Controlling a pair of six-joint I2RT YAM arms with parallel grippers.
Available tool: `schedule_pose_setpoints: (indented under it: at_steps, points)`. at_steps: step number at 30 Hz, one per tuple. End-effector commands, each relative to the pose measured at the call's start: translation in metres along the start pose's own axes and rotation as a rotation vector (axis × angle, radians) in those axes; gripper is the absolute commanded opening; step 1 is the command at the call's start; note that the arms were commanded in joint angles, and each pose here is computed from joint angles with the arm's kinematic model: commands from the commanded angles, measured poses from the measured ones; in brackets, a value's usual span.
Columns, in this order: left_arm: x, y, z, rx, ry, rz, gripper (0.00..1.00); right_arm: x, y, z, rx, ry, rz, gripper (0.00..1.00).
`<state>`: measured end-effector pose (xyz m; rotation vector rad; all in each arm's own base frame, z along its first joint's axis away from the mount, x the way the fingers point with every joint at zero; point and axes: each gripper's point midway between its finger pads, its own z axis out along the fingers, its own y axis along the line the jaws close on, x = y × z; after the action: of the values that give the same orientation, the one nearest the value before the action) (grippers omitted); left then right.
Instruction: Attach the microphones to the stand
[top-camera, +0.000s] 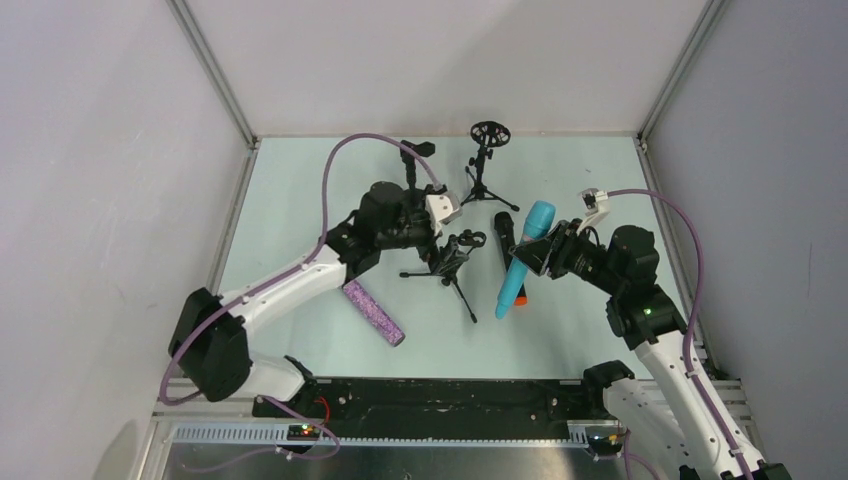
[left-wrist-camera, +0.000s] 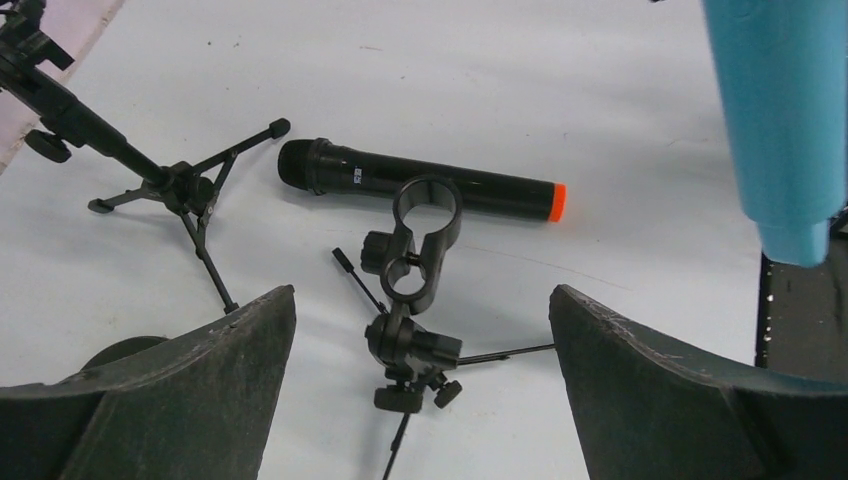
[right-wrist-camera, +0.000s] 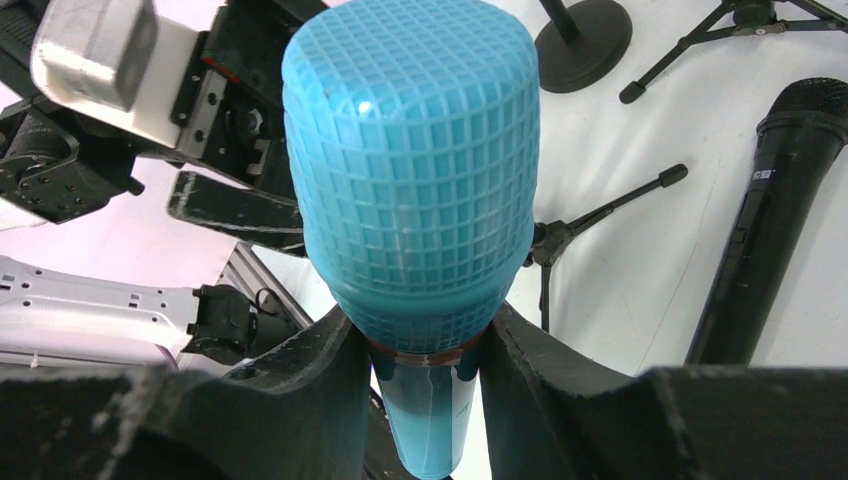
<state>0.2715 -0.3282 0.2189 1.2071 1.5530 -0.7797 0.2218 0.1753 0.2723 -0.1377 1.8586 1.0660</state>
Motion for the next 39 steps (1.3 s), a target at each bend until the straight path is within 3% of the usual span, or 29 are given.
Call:
schedule_pose_setpoints:
  at_steps: [1, 12, 14, 16, 17, 18, 19, 22, 39]
  points:
    - [-0.001, 0.008, 0.010, 0.031, 0.032, 0.047, 0.99, -0.008, 0.003, -0.001, -0.011, -0.030, -0.036, 0.00]
    - [0.021, 0.021, 0.031, 0.049, 0.107, 0.058, 0.85, -0.010, 0.005, 0.000, -0.029, -0.032, -0.047, 0.00]
    - [0.023, 0.021, 0.034, 0.062, 0.109, 0.053, 0.74, -0.011, 0.006, 0.000, -0.031, -0.036, -0.050, 0.00]
    - [0.026, 0.021, 0.036, 0.074, 0.112, 0.040, 0.57, -0.012, 0.006, 0.000, -0.031, -0.041, -0.054, 0.00]
    - [0.026, 0.021, 0.036, 0.075, 0.112, 0.034, 0.42, -0.012, 0.006, 0.000, -0.032, -0.043, -0.056, 0.00]
    - [0.025, 0.021, 0.037, 0.080, 0.110, 0.024, 0.36, -0.013, 0.006, -0.001, -0.031, -0.046, -0.056, 0.00]
    - [0.025, 0.020, 0.037, 0.083, 0.108, 0.019, 0.22, -0.014, 0.006, -0.001, -0.032, -0.049, -0.058, 0.00]
    - [0.022, 0.019, 0.036, 0.086, 0.101, 0.009, 0.02, -0.015, 0.007, -0.002, -0.033, -0.058, -0.064, 0.00]
    - [-0.009, -0.002, 0.015, -0.003, 0.062, -0.079, 0.00, -0.023, 0.013, -0.004, -0.055, -0.089, -0.074, 0.00]
